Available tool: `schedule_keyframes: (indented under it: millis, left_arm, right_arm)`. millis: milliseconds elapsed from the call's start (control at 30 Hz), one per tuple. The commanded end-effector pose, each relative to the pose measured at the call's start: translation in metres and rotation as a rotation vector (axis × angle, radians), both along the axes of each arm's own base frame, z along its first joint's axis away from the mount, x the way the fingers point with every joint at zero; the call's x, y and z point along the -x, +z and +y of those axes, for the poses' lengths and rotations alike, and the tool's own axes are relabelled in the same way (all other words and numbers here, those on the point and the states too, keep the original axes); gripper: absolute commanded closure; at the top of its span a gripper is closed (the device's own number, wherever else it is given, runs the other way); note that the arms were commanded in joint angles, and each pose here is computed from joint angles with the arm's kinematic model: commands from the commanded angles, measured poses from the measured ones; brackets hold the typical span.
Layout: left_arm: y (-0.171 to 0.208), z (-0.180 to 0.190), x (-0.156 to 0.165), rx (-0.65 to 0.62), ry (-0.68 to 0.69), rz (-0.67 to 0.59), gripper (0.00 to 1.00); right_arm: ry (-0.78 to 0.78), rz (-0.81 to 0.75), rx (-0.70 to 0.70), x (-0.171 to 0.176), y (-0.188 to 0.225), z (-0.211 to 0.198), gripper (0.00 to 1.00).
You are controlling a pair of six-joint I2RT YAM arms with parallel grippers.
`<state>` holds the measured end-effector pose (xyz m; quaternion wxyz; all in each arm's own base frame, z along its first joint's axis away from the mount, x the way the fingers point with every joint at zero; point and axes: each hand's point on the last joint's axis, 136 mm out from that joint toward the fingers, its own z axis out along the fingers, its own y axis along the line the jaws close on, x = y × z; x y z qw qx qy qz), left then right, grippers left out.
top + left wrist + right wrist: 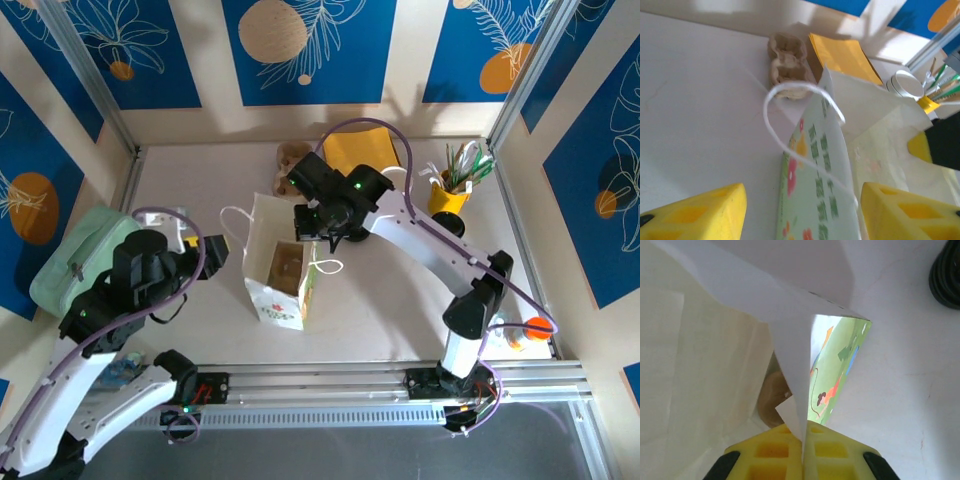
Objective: Pack the takeout coffee
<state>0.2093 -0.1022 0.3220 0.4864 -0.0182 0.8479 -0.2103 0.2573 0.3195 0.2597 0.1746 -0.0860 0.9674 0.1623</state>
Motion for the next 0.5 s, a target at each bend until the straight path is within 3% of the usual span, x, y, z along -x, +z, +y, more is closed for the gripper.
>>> schedule_keyframes:
  millis: [0,467]
  left_arm:
    - [0.012,0.020,0.004,-0.016,0.077,-0.052,0.38]
    - [0.017,0.040,0.010,-0.005,0.156,-0.108,0.37]
  right_arm:
    - [0.069,-0.121,-0.057,0.006,0.030,0.004,0.98]
    - [0.280,-0.405,-0.177,0.040,0.069,0.020,1.00]
